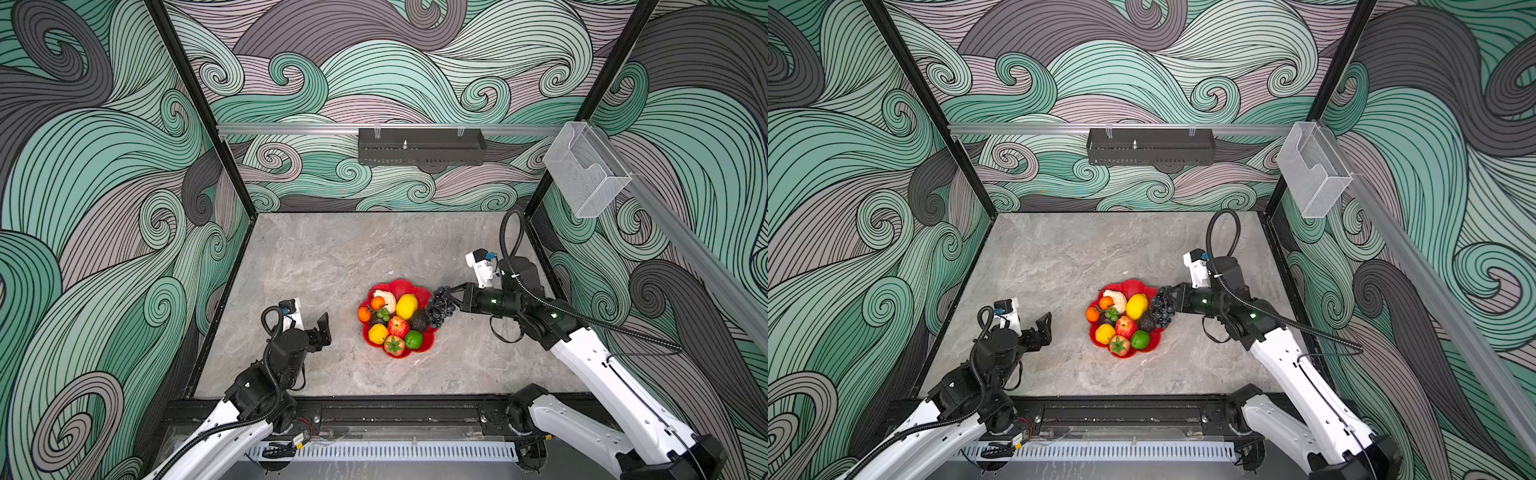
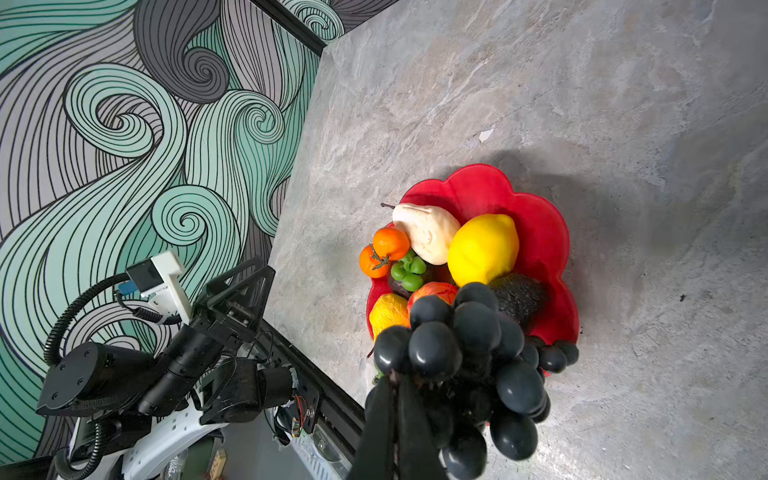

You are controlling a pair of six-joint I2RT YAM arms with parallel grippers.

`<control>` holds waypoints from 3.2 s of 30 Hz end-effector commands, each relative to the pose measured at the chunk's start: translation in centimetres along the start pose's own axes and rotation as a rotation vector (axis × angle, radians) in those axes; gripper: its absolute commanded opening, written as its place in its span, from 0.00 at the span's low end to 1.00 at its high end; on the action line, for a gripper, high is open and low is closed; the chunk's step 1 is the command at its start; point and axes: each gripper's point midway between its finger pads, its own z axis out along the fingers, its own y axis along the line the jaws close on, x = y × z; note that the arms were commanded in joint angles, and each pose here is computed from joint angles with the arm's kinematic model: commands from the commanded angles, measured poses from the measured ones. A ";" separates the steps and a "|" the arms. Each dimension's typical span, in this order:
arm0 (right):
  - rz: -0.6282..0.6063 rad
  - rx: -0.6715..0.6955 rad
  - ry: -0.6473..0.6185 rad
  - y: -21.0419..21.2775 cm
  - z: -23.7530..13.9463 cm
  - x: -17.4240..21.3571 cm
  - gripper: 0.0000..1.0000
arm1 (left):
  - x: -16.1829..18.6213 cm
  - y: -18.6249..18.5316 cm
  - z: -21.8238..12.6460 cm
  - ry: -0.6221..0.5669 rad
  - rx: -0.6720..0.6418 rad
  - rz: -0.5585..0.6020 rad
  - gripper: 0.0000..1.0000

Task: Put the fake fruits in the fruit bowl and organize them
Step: 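Lower the grapes into the bowl beside the lemon with the right gripper, then open the right gripper and lift away from the bowl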

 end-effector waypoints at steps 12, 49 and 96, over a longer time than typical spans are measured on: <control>-0.055 0.148 -0.003 -2.4 3.2 -2.5 0.00 | -1.1 -0.1 -0.4 -0.031 0.010 -0.019 0.95; -0.298 0.148 0.192 -1.5 14.0 -4.6 0.00 | -1.1 -0.2 -0.3 -0.027 0.010 -0.017 0.96; -0.424 0.465 0.005 -2.8 8.0 -8.7 0.36 | -1.5 0.1 -0.4 -0.038 -0.011 -0.015 0.96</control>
